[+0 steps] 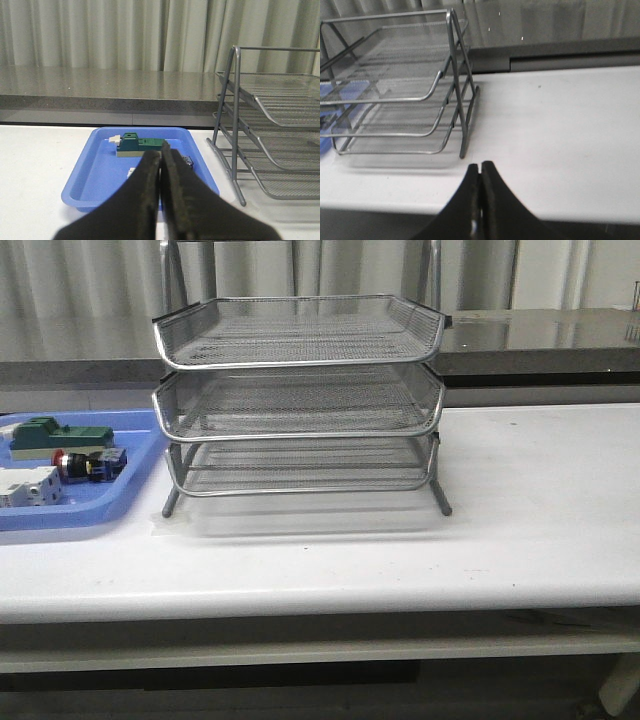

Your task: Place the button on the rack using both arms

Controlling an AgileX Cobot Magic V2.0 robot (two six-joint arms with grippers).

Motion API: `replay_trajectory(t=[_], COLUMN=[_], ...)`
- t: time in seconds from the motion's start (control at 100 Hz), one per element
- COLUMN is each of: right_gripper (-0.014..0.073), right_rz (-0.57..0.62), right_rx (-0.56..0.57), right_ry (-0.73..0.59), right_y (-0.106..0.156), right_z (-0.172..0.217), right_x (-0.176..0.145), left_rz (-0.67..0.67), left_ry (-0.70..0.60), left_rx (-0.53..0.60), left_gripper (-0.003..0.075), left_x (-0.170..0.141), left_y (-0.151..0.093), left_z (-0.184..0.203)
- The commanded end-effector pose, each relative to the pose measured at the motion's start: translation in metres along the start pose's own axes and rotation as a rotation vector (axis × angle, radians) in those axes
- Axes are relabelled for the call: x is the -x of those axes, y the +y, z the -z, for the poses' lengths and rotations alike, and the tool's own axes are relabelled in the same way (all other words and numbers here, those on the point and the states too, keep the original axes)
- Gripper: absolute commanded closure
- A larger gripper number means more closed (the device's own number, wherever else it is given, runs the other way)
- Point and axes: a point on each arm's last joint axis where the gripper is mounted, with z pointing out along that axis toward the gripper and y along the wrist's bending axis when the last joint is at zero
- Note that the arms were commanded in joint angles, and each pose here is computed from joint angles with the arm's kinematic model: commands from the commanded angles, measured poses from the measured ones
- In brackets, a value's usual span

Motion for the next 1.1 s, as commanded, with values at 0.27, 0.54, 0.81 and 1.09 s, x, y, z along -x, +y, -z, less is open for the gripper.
replay_trajectory(t=[0.27,0.54,0.81,1.09], right_gripper=[0.0662,0.0661,0.0324,0.0088], right_rz=[-0.054,-0.144,-0.220,-0.326], right_rx=[0.010,0.042,0.072,0.098], right_ry=[0.285,0.387,0.395,0.310], right_y=[0.005,0.007,0.011,0.013], right_z=[-0.049,-0.075,-0.085,-0.095], right_x=[0.037,0.030,0.029,0.037], left_rz=[0.009,0.009,0.009,0.009], left_ry=[-0.069,-0.069,-0.069,-0.069], left_rx=[-0.006,-0.006,-0.006,-0.006], left_gripper=[0.0716,0.0716,0.0716,0.0716], left_x=[-0.006,-0.006,-0.006,-0.006], left_y=[0.000,0.000,0.000,0.000], left_z=[0.002,0.002,0.002,0.002])
